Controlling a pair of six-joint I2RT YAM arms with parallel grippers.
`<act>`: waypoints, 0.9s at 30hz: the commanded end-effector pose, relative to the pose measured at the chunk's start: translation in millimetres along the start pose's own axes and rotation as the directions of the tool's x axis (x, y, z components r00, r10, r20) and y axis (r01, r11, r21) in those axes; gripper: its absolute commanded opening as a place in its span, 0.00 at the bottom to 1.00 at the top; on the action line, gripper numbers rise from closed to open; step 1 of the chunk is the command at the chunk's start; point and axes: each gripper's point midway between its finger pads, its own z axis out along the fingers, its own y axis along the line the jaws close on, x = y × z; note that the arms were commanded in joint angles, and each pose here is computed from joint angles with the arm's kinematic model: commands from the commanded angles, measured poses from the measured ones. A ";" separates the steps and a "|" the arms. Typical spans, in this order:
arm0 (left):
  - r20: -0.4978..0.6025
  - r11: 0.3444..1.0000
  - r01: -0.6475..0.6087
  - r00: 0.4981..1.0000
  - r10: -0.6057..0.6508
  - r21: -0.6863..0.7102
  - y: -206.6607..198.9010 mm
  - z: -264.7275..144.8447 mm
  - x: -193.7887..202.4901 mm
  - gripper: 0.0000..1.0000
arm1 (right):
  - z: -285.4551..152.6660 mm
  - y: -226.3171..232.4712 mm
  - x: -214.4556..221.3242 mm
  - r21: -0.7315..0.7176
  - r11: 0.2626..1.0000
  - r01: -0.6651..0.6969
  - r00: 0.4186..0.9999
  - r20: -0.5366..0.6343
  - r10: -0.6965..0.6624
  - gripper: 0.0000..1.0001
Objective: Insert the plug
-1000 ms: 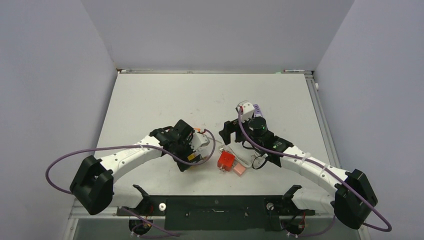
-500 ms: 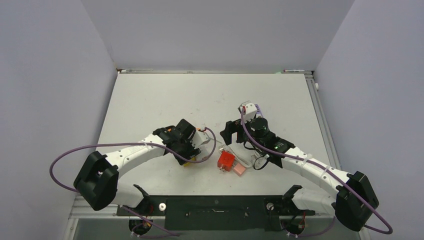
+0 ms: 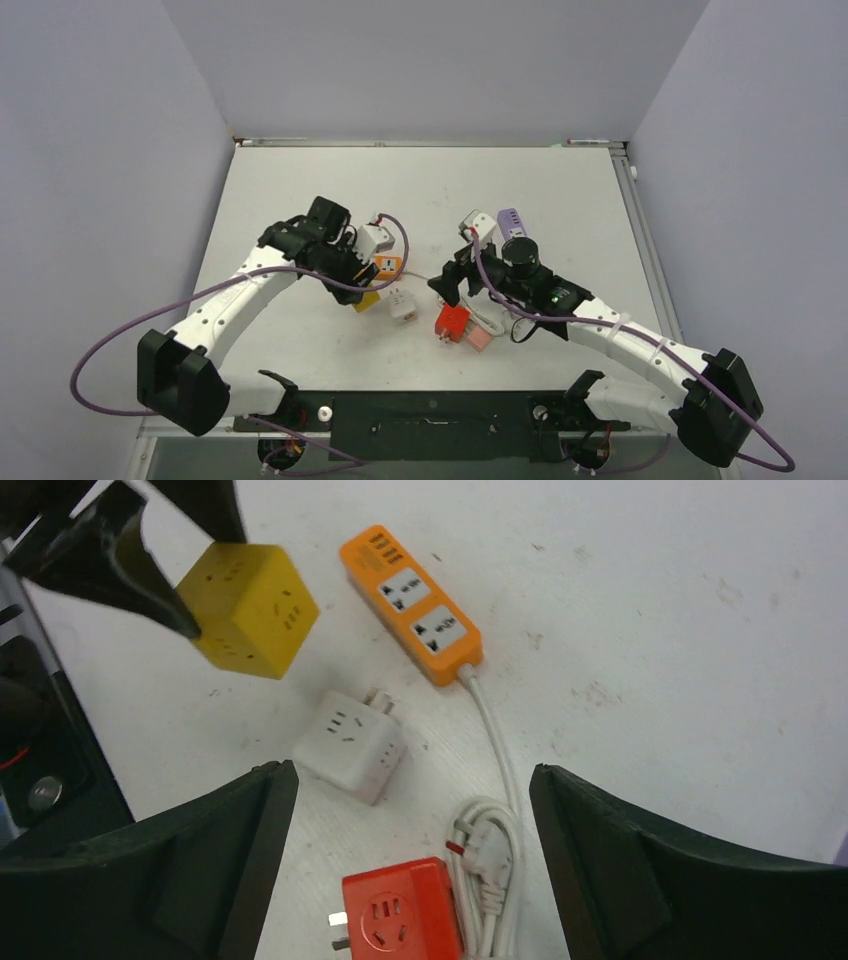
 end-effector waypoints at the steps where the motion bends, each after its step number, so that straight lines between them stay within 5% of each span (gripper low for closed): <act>1: 0.168 0.978 -0.115 0.982 0.085 0.174 -37.0 -62.2 -21.3 0.00 | -8.2 67.1 -54.1 -0.232 0.906 0.355 0.929 0.196 -0.314 0.90; 5: 0.189 0.920 -0.169 0.976 0.107 0.353 -70.6 -80.8 -16.1 0.00 | -6.9 112.2 -57.0 -0.318 0.759 0.568 0.823 0.236 -0.516 0.90; 14: 0.179 0.809 -0.201 0.976 0.121 0.552 -107.0 -113.2 -9.6 0.00 | -5.8 173.8 -30.8 -0.376 0.548 0.747 0.646 0.220 -0.731 0.90; 19: 0.207 0.785 -0.216 0.972 0.115 0.581 -116.1 -123.4 -10.9 0.00 | -24.6 197.1 -22.9 -0.397 0.495 0.773 0.610 0.252 -0.751 0.90; 27: 0.179 0.755 -0.227 0.973 0.146 0.616 -131.5 -121.7 -6.9 0.00 | -24.7 208.0 -32.7 -0.233 0.440 0.867 0.490 0.246 -0.836 0.90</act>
